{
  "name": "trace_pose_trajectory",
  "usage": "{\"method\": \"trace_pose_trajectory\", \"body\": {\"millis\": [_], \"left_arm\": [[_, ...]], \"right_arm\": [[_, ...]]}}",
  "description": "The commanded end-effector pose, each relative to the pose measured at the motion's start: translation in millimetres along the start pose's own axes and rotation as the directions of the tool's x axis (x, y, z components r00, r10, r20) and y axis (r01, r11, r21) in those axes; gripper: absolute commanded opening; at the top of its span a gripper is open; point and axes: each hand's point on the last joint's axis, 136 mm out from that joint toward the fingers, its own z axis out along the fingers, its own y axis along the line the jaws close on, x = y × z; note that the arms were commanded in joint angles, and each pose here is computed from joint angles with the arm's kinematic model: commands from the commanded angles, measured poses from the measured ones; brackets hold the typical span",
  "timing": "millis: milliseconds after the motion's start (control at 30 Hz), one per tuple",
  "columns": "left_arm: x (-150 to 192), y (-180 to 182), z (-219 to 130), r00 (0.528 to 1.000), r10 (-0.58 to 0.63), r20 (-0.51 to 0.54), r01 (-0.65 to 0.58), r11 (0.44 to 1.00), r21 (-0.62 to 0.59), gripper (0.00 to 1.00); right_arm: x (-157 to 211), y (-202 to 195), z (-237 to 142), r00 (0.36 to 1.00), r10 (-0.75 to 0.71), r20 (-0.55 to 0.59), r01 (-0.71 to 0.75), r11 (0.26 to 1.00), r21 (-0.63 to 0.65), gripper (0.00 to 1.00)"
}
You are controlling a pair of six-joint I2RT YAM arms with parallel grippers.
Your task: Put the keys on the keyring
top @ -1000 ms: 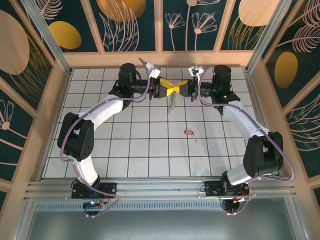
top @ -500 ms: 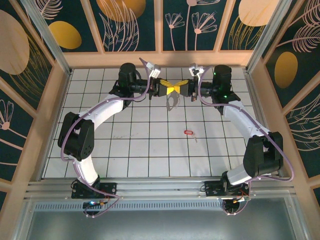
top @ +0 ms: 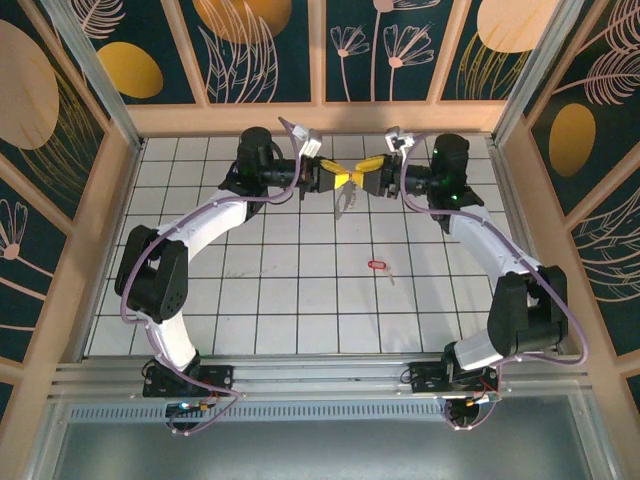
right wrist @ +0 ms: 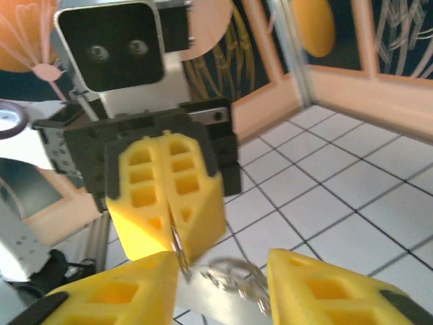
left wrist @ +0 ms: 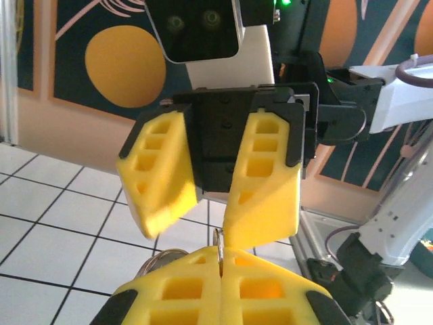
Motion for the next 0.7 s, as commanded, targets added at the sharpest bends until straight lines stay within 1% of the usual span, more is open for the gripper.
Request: {"method": "trace_pose_trajectory", "body": {"millis": [0, 100, 200, 367, 533, 667], "left_arm": [[-13, -7, -5, 0.992, 0.122, 0.036, -0.12, 0.991, -0.062, 0.0], [-12, -4, -10, 0.98, 0.189, 0.06, -0.181, 0.976, -0.125, 0.0], [-20, -8, -20, 0.952, 0.288, 0.106, -0.263, 0.944, -0.2, 0.0], [-21, -8, -30, 0.898, 0.419, 0.133, -0.364, 0.879, -0.307, 0.0], [-20, -18, -32, 0.844, 0.517, 0.145, -0.451, 0.829, -0.332, 0.0], [-19, -23, -28, 0.821, 0.553, 0.141, -0.49, 0.81, -0.323, 0.0]], "right_arm": [[-31, 2, -27, 0.991, -0.028, 0.133, 0.013, 0.994, 0.112, 0.46], [-23, -11, -39, 0.985, 0.019, 0.174, -0.059, 0.971, 0.233, 0.46], [-4, -24, -50, 0.974, 0.085, 0.211, -0.152, 0.933, 0.327, 0.47], [46, -40, -66, 0.95, 0.192, 0.246, -0.284, 0.859, 0.426, 0.48], [92, -49, -81, 0.93, 0.265, 0.253, -0.362, 0.777, 0.515, 0.48], [116, -52, -91, 0.92, 0.293, 0.259, -0.39, 0.73, 0.561, 0.48]]}}
